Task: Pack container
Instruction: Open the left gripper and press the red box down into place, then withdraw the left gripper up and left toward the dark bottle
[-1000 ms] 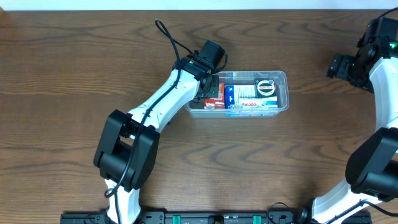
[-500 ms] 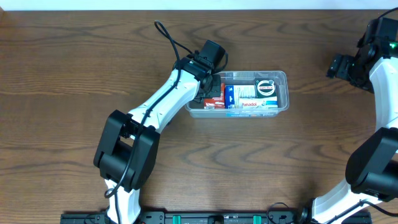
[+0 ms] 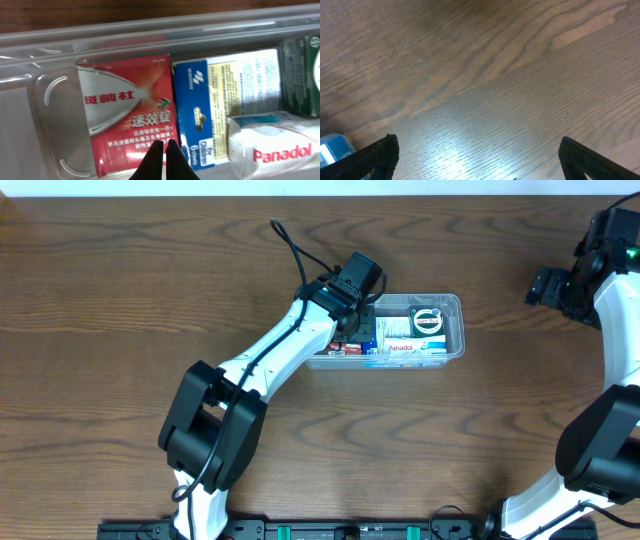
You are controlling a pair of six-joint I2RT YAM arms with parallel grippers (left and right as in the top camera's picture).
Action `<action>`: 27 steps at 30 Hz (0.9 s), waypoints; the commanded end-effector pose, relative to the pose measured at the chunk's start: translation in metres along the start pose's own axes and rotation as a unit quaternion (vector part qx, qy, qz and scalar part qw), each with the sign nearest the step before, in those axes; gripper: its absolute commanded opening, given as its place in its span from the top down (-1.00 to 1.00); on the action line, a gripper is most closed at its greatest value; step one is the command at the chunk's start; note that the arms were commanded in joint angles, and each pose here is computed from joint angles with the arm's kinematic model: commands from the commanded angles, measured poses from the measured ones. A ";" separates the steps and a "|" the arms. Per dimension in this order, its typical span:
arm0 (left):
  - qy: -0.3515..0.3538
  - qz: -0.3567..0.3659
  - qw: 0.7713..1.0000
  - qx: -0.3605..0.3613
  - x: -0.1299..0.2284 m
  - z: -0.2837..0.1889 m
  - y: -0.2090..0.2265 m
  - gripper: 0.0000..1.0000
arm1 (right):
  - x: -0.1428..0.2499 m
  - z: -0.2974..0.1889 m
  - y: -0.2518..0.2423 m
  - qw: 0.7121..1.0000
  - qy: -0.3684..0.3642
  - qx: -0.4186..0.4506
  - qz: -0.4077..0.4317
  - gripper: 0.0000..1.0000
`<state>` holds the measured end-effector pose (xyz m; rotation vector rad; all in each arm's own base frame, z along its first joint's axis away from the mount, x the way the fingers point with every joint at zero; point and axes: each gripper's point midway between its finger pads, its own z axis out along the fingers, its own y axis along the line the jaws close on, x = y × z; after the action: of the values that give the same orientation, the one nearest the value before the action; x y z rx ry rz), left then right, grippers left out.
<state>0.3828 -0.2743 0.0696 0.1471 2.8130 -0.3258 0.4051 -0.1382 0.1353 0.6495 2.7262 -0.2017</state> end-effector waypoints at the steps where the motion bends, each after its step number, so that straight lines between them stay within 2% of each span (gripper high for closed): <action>1: 0.009 -0.005 1.000 -0.023 0.004 0.016 0.011 0.88 | -0.005 -0.009 -0.003 1.000 -0.013 0.002 -0.003 -0.99; 13: 0.035 -0.005 0.999 -0.037 0.016 0.045 0.018 0.89 | -0.005 -0.009 -0.003 1.000 -0.013 0.001 -0.003 -0.98; 27: 0.047 -0.005 0.998 -0.044 0.022 0.056 0.021 0.88 | -0.005 -0.009 -0.003 1.000 -0.013 0.002 -0.003 -0.99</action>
<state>0.3840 -0.2722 0.0312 0.1453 2.8683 -0.2635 0.4052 -0.1382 0.1353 0.6490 2.7260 -0.2018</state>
